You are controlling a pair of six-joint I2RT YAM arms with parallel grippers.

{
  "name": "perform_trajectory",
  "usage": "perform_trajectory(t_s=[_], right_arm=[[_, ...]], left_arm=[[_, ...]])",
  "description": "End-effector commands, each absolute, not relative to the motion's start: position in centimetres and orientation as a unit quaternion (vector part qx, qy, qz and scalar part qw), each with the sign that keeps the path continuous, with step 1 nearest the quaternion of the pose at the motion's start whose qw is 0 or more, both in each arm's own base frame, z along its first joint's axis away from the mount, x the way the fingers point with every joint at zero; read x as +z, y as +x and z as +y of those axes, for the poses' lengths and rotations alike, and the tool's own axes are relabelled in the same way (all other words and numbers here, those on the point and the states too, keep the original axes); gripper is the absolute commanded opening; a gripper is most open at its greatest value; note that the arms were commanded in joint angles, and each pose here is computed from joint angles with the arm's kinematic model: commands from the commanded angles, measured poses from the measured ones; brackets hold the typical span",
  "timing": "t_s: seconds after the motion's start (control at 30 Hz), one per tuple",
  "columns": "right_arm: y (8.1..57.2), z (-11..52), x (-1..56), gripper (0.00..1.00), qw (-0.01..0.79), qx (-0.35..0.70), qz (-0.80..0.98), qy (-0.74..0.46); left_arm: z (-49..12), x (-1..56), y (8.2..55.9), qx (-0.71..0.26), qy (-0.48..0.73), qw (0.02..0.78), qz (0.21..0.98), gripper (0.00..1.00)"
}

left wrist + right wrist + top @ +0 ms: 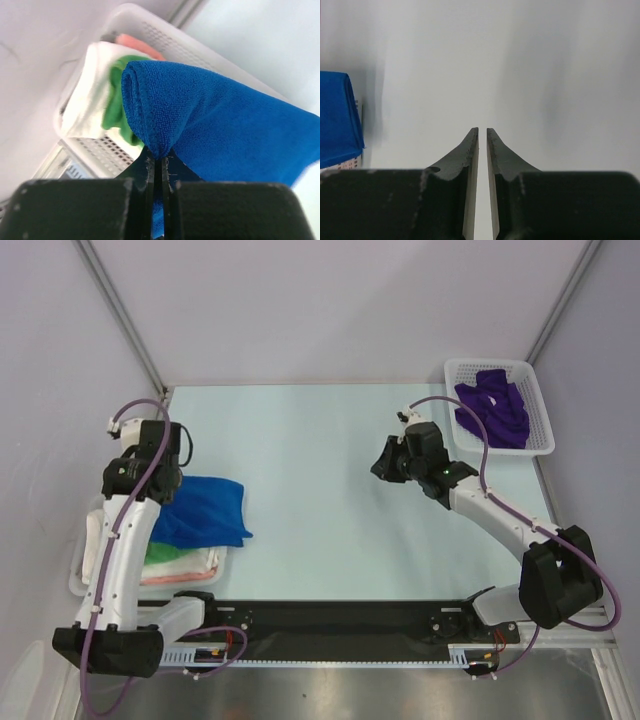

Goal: Fold and stack the towels
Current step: Neatly place the folded towel into the bin

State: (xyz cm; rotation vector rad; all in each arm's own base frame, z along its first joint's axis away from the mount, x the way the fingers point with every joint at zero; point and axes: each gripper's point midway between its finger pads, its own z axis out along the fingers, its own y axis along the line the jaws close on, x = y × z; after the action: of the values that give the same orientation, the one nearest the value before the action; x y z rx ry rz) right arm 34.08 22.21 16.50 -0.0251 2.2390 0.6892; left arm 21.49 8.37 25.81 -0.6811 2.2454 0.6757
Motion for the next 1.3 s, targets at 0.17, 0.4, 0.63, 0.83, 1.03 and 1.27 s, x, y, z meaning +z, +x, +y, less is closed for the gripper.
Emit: perform_trajectory(t_s=[0.17, 0.4, 0.63, 0.83, 1.03, 1.27], right_arm=[[34.3, 22.8, 18.6, 0.16, 0.414, 0.278, 0.866, -0.023], [33.7, 23.5, 17.7, 0.15, 0.402, 0.283, 0.87, -0.031], [33.3, 24.2, 16.6, 0.15, 0.394, 0.279, 0.875, -0.04], [33.1, 24.5, 16.1, 0.14, 0.392, 0.274, 0.877, -0.044], [33.1, 23.8, 16.5, 0.16, 0.406, 0.263, 0.875, -0.039], [34.8, 22.1, 18.9, 0.23, 0.447, 0.227, 0.865, -0.024]], left_arm=[[13.5, 25.4, 20.5, 0.344, -0.305, 0.311, 0.831, 0.0], [15.9, 24.0, 20.2, 0.382, -0.34, 0.28, 0.812, 0.0], [17.6, 23.1, 20.6, 0.371, -0.375, 0.276, 0.803, 0.03], [17.6, 22.2, 20.7, 0.359, -0.386, 0.269, 0.806, 0.61], [16.3, 23.1, 21.6, 0.307, -0.38, 0.306, 0.817, 0.71], [7.3, 25.7, 26.6, 0.101, -0.269, 0.444, 0.849, 0.75]])
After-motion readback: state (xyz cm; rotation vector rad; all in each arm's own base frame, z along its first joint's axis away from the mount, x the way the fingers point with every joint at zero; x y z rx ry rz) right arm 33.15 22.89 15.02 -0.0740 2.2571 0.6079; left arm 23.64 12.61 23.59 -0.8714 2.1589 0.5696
